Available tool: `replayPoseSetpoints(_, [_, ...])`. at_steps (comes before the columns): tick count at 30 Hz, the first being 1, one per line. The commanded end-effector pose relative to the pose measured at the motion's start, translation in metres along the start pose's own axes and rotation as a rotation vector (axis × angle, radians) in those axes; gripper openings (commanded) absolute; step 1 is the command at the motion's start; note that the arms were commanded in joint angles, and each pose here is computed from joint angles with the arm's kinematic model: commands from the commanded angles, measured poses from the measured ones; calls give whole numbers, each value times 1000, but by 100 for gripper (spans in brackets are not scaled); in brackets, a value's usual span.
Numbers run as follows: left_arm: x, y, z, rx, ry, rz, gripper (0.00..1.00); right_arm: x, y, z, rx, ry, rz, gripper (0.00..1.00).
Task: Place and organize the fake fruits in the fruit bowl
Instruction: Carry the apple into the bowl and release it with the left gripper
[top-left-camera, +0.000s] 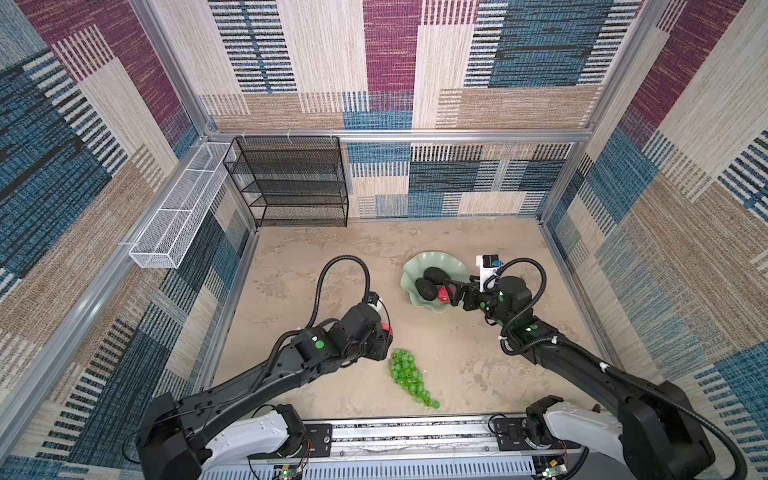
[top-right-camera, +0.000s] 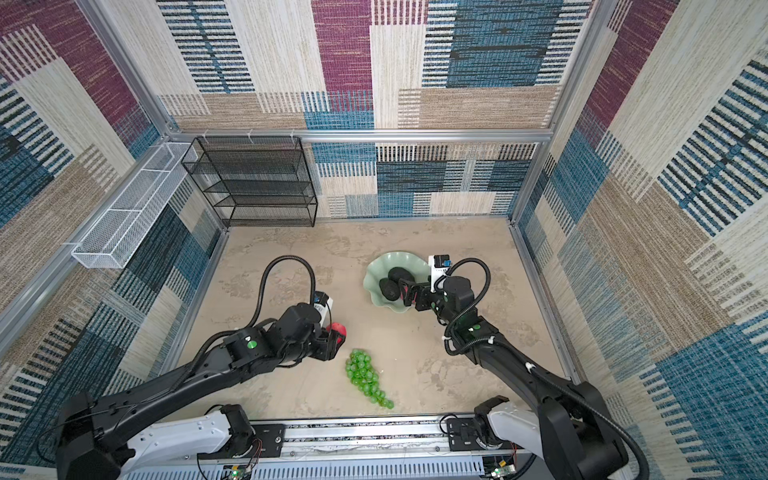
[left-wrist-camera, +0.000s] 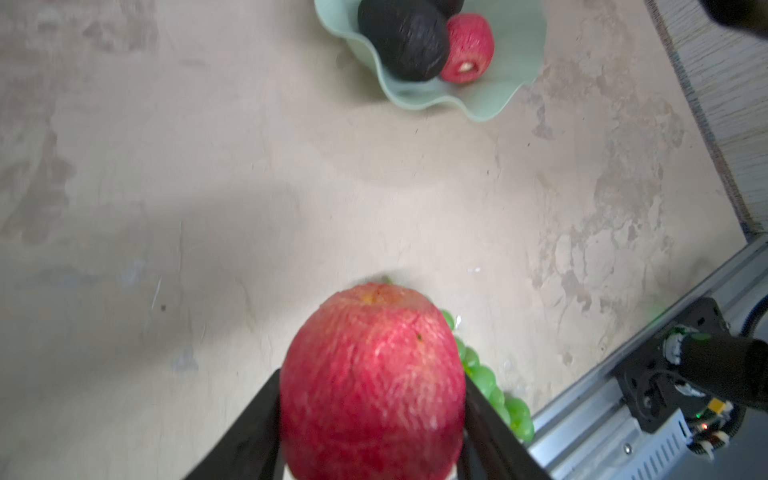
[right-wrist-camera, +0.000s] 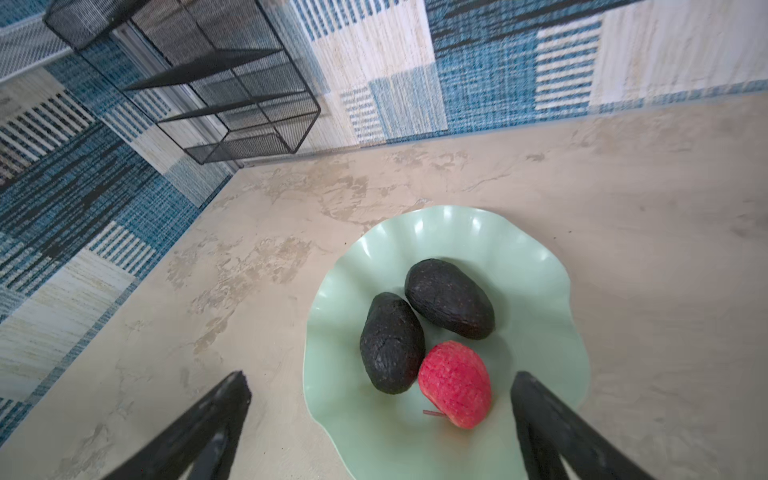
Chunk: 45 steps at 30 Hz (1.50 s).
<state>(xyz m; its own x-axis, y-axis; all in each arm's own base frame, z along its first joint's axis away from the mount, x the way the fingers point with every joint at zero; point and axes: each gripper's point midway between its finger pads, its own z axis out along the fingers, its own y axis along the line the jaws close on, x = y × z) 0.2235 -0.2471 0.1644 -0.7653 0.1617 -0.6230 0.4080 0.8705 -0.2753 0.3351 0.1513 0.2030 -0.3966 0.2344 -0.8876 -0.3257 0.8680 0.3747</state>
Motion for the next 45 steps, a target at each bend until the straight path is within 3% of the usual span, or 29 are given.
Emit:
replayPoseSetpoints(1, [-49,-39,16,132,-83,156,60,-20,-12,-22,70,-113,58,100])
replayPoseSetpoints(8, [-101,-77,77,226,-30,235,60,-29,-26,-56,141,-197,88,100])
replayPoseSetpoints(15, [-99,-87,147,239,95,261,60,-25,-26,-62,136,-193,105,100])
replayPoseSetpoints(21, [-93,-75,184,169,151,275,61,-27,-25,-60,130,-193,97,100])
replayPoseSetpoints(36, [-86,-57,208,101,202,254,68,-29,-24,-58,131,-188,81,100])
replayPoseSetpoints(45, [-127,-64,170,109,69,219,76,-29,-23,-55,136,-158,46,100])
